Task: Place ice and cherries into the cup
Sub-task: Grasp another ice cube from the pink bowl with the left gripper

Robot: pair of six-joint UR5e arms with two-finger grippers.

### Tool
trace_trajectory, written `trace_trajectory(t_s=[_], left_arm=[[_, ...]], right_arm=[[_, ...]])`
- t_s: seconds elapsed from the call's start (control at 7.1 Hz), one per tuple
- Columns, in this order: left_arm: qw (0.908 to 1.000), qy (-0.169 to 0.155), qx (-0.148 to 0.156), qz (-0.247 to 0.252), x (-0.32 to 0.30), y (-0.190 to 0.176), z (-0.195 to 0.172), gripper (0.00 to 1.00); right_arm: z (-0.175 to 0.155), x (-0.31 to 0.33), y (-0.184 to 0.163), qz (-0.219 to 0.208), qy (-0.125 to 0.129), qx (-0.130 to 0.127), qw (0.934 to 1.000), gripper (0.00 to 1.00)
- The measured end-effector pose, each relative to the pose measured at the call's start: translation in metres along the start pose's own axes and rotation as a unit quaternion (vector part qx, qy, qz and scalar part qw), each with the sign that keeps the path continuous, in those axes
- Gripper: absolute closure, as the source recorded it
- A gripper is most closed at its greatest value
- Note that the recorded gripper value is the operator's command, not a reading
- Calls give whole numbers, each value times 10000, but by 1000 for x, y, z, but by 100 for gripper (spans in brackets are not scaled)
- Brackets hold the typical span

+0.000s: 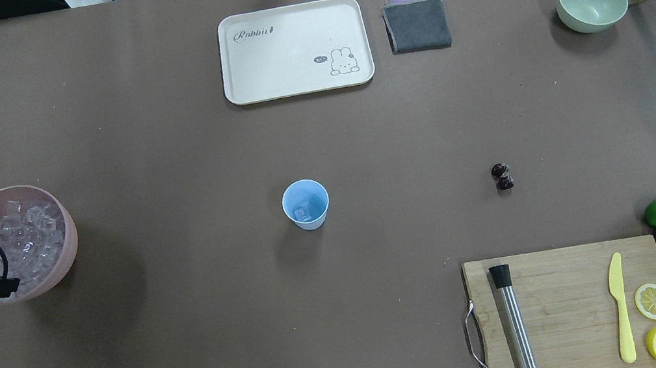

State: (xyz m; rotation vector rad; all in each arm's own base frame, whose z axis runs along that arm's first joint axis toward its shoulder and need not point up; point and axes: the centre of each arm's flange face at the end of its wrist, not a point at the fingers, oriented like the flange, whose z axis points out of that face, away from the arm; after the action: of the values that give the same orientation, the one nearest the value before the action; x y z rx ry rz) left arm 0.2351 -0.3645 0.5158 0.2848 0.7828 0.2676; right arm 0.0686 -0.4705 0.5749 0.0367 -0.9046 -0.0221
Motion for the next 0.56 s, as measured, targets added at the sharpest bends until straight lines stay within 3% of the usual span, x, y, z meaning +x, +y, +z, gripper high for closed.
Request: trace_trajectory(t_s=[0.56], left_arm=[[10000, -30, -86, 14, -3, 6, 6, 19]], right_arm=[[-1, -1, -1, -14, 5, 11, 10000, 0]])
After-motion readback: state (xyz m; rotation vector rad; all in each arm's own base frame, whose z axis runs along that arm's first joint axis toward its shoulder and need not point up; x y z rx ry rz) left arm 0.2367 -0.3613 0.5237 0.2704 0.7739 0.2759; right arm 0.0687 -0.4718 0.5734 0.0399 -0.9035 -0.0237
